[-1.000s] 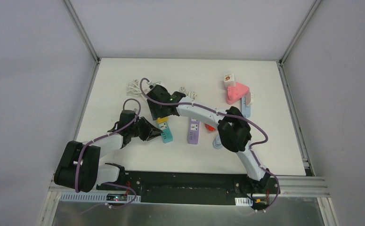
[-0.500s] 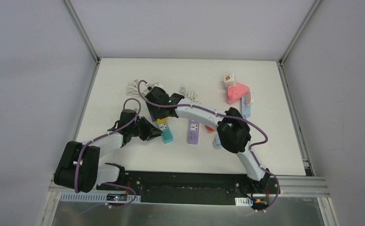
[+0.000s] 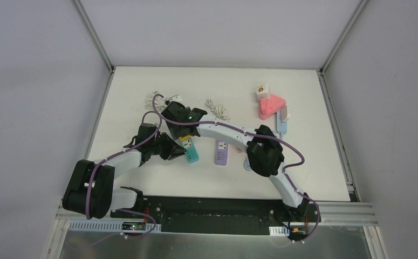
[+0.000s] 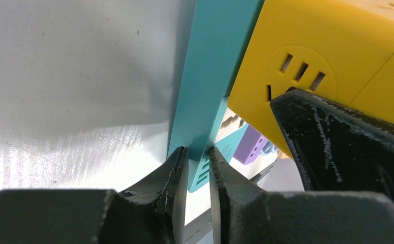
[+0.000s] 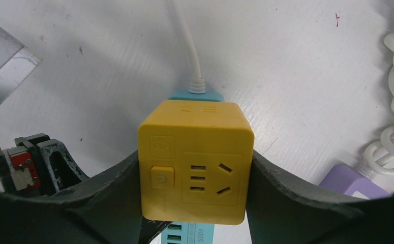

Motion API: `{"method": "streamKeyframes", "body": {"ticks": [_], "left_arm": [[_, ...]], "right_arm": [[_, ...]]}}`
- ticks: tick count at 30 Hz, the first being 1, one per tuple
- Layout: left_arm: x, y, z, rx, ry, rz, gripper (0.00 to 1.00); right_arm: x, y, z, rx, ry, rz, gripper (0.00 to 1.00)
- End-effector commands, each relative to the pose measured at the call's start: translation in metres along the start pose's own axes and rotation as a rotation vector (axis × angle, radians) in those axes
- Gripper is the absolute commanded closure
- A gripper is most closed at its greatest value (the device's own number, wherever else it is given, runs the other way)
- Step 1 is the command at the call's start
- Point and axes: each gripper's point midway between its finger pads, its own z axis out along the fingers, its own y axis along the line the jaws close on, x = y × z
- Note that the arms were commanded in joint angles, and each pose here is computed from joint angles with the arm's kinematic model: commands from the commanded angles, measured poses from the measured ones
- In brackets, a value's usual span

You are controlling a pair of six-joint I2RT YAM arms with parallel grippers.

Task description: Pull the plug off the socket

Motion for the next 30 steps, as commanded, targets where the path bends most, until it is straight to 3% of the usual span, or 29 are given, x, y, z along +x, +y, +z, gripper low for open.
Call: {"method": "streamKeyframes", "body": {"ticks": [1, 5, 10, 16, 19, 23, 30], "left_arm": [[0.013, 0.104, -0.006, -0.409, -0.026, -0.014, 0.79], [0.016, 0.092, -0.001, -0.341, -0.003, -0.018, 0.74], [0.012, 0.062, 0.012, -0.2, 0.012, -0.041, 0.49], [0.002, 0.046, 0.015, -0.18, 0.007, -0.033, 0.36], [0.0, 0.045, 0.017, -0.193, 0.009, -0.025, 0.36], [0.003, 0.052, 0.019, -0.225, 0.019, -0.026, 0.47], [0.011, 0.066, 0.024, -0.257, 0.021, -0.048, 0.62]], "right_arm": [[-0.043, -0.004, -0.035, 0.009, -0.131, 0.045, 1.0], [-0.027, -0.007, -0.022, 0.006, -0.082, 0.068, 1.0], [-0.031, -0.003, -0.026, -0.087, -0.062, 0.149, 1.0], [-0.02, 0.0, -0.02, -0.099, -0.016, 0.178, 1.0], [-0.013, -0.001, -0.018, -0.094, 0.002, 0.188, 0.83], [-0.008, -0.004, -0.014, -0.083, 0.015, 0.197, 0.6], [-0.006, -0.01, -0.016, -0.08, 0.019, 0.214, 0.44]]}}
